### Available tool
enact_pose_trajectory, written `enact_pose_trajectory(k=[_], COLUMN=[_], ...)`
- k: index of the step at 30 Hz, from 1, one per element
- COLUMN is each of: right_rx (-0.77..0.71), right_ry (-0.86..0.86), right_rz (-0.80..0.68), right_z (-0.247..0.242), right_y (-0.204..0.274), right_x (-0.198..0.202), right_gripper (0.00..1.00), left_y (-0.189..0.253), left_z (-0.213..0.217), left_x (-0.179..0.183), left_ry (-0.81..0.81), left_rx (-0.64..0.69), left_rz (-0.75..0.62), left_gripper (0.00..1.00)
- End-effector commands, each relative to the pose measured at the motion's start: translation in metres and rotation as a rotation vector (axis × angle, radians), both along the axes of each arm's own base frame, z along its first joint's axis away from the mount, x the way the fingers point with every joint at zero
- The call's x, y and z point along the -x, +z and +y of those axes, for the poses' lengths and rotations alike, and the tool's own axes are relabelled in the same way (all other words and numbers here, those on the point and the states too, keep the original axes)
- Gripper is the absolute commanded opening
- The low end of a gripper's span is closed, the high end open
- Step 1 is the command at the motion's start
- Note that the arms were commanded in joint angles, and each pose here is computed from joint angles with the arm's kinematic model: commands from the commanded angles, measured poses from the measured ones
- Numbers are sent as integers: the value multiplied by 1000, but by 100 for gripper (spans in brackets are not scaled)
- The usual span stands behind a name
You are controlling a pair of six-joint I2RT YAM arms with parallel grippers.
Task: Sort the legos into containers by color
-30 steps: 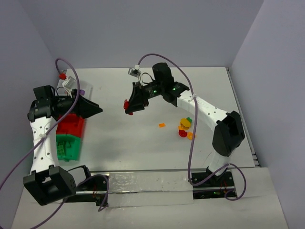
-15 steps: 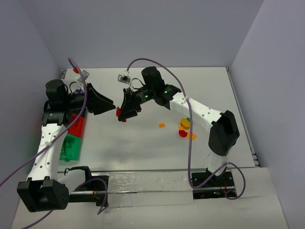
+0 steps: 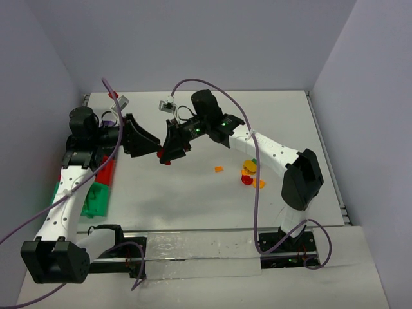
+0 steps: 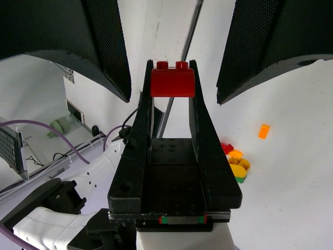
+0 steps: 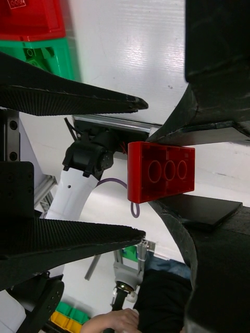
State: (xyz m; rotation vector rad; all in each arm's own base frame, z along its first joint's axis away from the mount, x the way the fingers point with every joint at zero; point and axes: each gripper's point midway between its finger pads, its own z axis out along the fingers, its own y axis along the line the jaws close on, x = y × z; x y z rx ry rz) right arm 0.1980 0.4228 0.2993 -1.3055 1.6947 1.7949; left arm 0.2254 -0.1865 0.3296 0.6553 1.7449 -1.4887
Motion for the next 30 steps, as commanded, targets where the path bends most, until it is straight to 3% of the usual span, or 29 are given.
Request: enact_pose_trajectory(k=[1, 7, 11, 18, 21, 23, 24, 25, 26, 27, 28, 30], right_rx=[-54, -52, -51, -49, -46, -30, -18, 15, 27, 38, 57, 101], right_ry=[17, 11, 7, 2, -1, -16, -22, -33, -45, -55, -58, -80], right_rz=[-44, -43, -41, -37, -29, -21, -18, 4, -6, -16, -4, -21], right_z=[5, 5, 5, 5, 6, 6, 7, 5, 5, 5, 4, -2], right_y=[21, 21, 21, 20, 20, 17, 16, 11, 10, 8, 4, -4], right_x=[1, -1, -2, -3, -4, -6, -8, -9, -12, -14, -14, -17], right_gripper=[0, 0, 0, 0, 0, 11, 24, 44, 72, 94, 100, 100], left_y=[2, -2, -3, -9, -9, -9, -9, -9, -9, -11, -8, -15], left_z=[-3, -5, -5, -6, -6, -6, -5, -4, -3, -1, 1, 13], left_x=[6, 8, 7, 10, 12, 14, 13, 12, 11, 8, 5, -6], left_ry=[-37, -51, -55, -81, -99, -109, -106, -95, -78, -62, -52, 7], left_rx=[4, -2, -10, -17, -15, -13, -18, -27, -42, -65, -77, -149], left_rz=[-26, -13, -16, 0, -2, -6, -15, -24, -10, -32, -66, -74], left_gripper=[71, 62, 50, 43, 24, 1, 0, 0, 0, 0, 0, 0])
